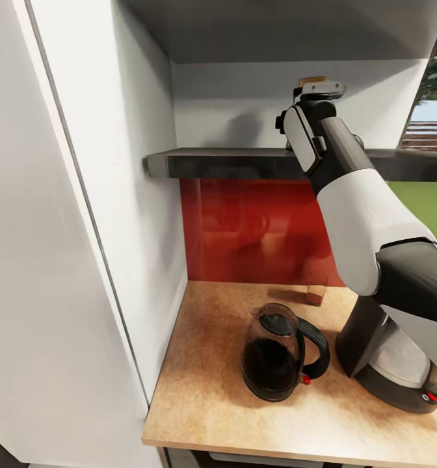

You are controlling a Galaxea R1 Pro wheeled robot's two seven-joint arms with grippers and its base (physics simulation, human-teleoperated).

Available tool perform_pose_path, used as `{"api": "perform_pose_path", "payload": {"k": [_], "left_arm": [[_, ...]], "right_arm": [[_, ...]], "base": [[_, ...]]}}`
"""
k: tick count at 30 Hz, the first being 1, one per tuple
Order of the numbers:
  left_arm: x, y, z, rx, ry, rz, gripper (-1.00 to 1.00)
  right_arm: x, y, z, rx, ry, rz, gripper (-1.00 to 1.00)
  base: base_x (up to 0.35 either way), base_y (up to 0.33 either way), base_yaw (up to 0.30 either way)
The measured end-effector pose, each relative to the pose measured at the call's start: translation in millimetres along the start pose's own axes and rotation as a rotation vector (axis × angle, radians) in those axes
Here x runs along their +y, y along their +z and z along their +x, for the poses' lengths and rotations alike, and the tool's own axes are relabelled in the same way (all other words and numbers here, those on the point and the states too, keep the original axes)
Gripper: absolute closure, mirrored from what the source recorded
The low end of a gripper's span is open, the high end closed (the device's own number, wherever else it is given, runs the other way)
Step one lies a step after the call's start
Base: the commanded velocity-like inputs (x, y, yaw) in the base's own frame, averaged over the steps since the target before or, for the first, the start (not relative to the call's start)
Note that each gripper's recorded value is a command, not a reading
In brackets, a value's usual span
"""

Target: Set up a coffee station on the kitchen countertop: keep the coffee maker on the countertop, move the bottle of coffee from the kitchen shelf to the counter next to the coffee maker, place a paper coffee filter on top of the coffee maker, put the saucer next to the coffee maker with the coffee cup on the saucer, and place the electric kettle next to the coffee maker.

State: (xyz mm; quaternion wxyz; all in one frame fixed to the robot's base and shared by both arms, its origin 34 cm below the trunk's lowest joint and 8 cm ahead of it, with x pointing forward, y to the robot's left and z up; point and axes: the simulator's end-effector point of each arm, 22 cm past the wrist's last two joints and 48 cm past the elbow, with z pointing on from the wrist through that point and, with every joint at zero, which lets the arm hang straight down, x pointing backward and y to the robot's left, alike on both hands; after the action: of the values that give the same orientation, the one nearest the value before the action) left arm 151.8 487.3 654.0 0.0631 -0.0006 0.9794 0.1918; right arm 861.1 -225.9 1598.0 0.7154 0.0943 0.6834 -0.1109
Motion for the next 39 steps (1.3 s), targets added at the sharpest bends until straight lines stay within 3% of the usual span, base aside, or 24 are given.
{"api": "perform_pose_path", "payload": {"k": [11,12,19,34,39], "left_arm": [[0,0.0,0,0.0,0.0,0.001,-1.0],[-1,0.0,0,0.0,0.0,0.001,-1.0],[-1,-0.1,0,0.0,0.0,0.001,-1.0],[0,0.1,-1,-0.001,0.0,0.0,-1.0],[0,0.1,-1,-0.003,0.001,0.001,-1.0]], "right_arm": [[-2,1.1,0,0.0,0.0,0.004,-1.0],[-3,1.3,0,0.0,0.0,0.005,1.0],[-19,6.0,0,-0.002,-0.003,0.029,1.0],[-18,5.1,-2,-0.004,0.003,0.022,1.0],[-17,-1.4,-16,-0.037,0.015,0.016,1.0]], "base": [[0.007,0.005,0.0],[0.0,0.0,0.0],[0.0,0.0,0.0],[0.0,0.0,0.0],[-0.029,-0.012,0.0]]}}
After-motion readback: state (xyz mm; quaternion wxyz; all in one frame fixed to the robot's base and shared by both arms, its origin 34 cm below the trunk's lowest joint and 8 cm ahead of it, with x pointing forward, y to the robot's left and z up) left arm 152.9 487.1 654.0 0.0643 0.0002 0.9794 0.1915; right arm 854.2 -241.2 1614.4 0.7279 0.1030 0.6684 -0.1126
